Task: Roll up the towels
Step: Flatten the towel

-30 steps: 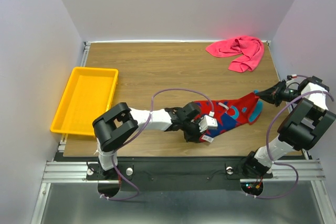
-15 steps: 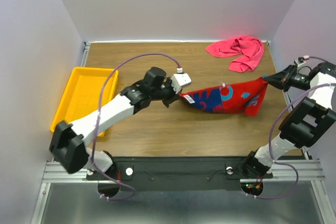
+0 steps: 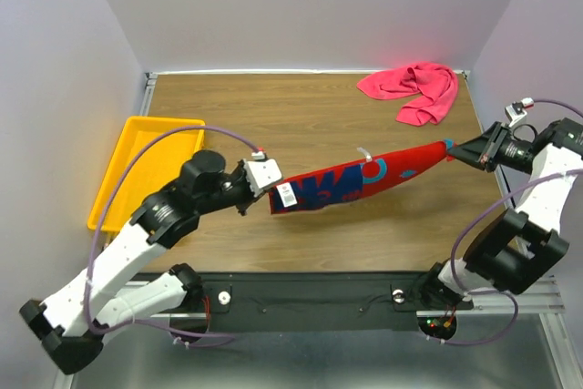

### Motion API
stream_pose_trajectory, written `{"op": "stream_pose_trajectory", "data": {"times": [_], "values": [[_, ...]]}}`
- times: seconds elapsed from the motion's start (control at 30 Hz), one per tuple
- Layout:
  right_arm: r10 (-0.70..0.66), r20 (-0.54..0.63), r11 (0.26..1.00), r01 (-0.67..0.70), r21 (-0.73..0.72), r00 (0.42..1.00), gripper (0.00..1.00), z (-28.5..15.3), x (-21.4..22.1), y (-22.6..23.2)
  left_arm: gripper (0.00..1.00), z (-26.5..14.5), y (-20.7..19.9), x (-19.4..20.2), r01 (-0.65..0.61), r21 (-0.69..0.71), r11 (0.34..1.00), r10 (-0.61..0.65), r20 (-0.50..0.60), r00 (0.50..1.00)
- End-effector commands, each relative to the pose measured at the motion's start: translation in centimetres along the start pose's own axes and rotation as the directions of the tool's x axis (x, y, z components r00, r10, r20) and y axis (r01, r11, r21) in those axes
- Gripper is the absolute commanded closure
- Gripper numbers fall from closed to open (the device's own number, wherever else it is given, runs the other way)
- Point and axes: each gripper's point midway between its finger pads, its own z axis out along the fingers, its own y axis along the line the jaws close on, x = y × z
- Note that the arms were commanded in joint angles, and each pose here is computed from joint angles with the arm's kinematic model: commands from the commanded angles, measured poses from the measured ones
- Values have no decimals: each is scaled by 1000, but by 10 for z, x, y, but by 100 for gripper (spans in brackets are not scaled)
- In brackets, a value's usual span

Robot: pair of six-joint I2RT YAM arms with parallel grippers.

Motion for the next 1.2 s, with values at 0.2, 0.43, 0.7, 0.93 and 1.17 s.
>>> {"op": "stream_pose_trajectory", "data": {"times": [0.2, 0.43, 0.7, 0.93, 1.17], "values": [[82, 115, 996, -78, -41, 990, 99, 1, -25, 17, 100, 6, 47, 5, -22, -172, 985, 12, -59, 998], [196, 25, 972, -198, 125, 980, 99, 80, -27, -82, 100, 71, 113, 53, 61, -226, 972, -97, -152, 984], [163, 36, 969, -167, 182, 986, 86, 149, -85, -140, 100, 145, 206, 70, 111, -320, 941, -179, -190, 965], [-21, -3, 961, 21, 276, 1000, 0, 133, -84, -143, 2, 134, 217, 77, 142, -330, 933, -229, -242, 943], [-291, -220, 853, 357, 381, 931, 24, 95, -45, -141, 13, 102, 155, 89, 201, -214, 956, -250, -235, 939]]}}
